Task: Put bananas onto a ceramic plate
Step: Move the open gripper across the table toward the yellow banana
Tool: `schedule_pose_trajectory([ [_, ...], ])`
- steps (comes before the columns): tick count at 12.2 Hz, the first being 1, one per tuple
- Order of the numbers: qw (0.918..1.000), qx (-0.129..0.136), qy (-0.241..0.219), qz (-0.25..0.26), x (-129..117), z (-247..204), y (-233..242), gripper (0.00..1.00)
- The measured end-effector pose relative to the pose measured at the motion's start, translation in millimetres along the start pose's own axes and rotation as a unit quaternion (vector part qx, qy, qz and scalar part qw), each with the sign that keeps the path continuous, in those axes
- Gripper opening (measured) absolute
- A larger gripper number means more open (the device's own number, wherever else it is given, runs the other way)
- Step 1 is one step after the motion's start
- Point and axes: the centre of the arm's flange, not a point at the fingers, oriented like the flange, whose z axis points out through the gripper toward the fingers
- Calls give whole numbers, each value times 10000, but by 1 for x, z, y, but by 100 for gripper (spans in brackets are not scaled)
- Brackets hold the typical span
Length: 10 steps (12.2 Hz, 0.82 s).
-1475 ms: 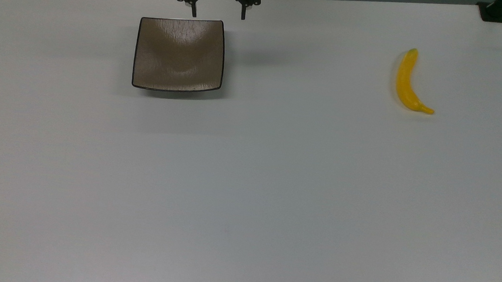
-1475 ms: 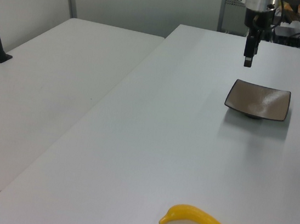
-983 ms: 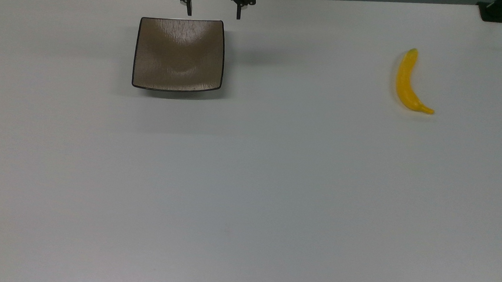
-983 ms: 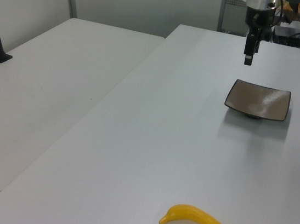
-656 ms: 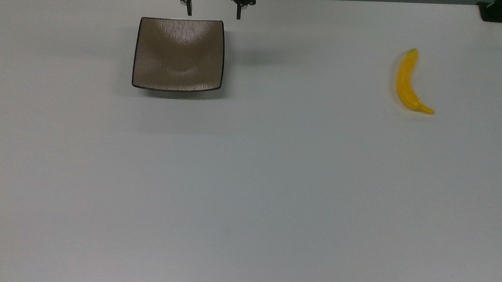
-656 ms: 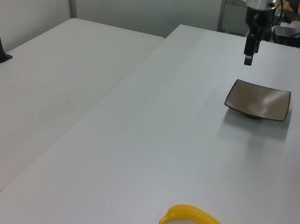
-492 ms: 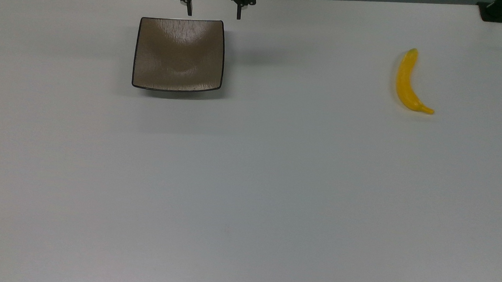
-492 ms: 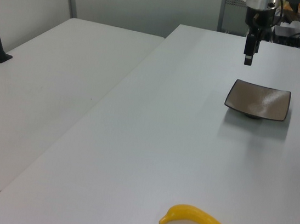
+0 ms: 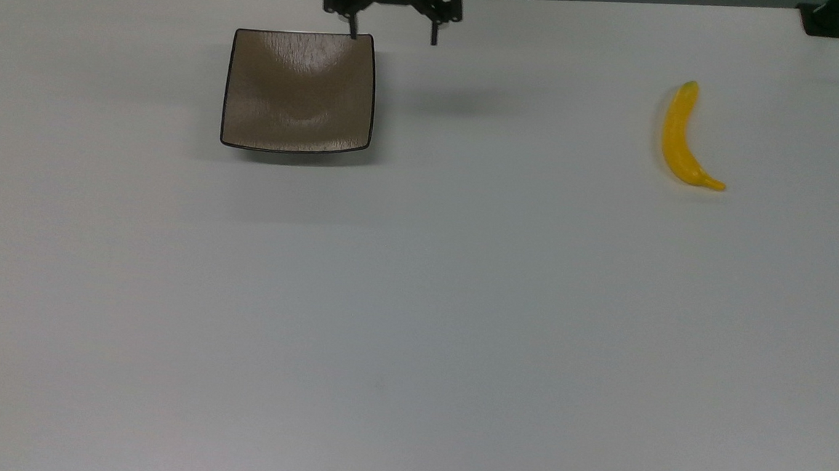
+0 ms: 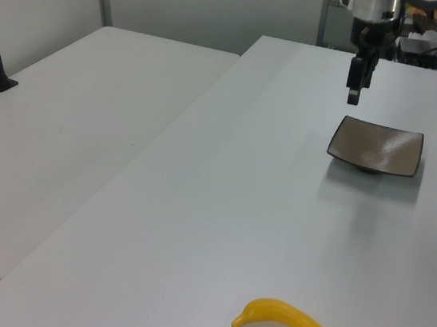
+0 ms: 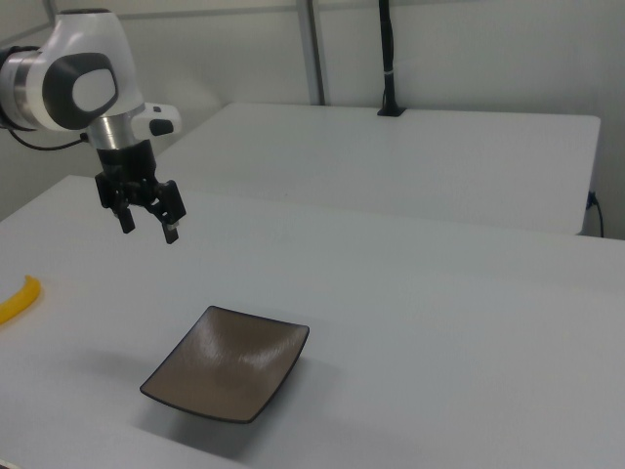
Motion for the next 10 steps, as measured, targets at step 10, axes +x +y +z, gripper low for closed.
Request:
schedule_pose_trajectory([
  [10, 9991, 227, 310, 175, -15, 24, -174, 100],
])
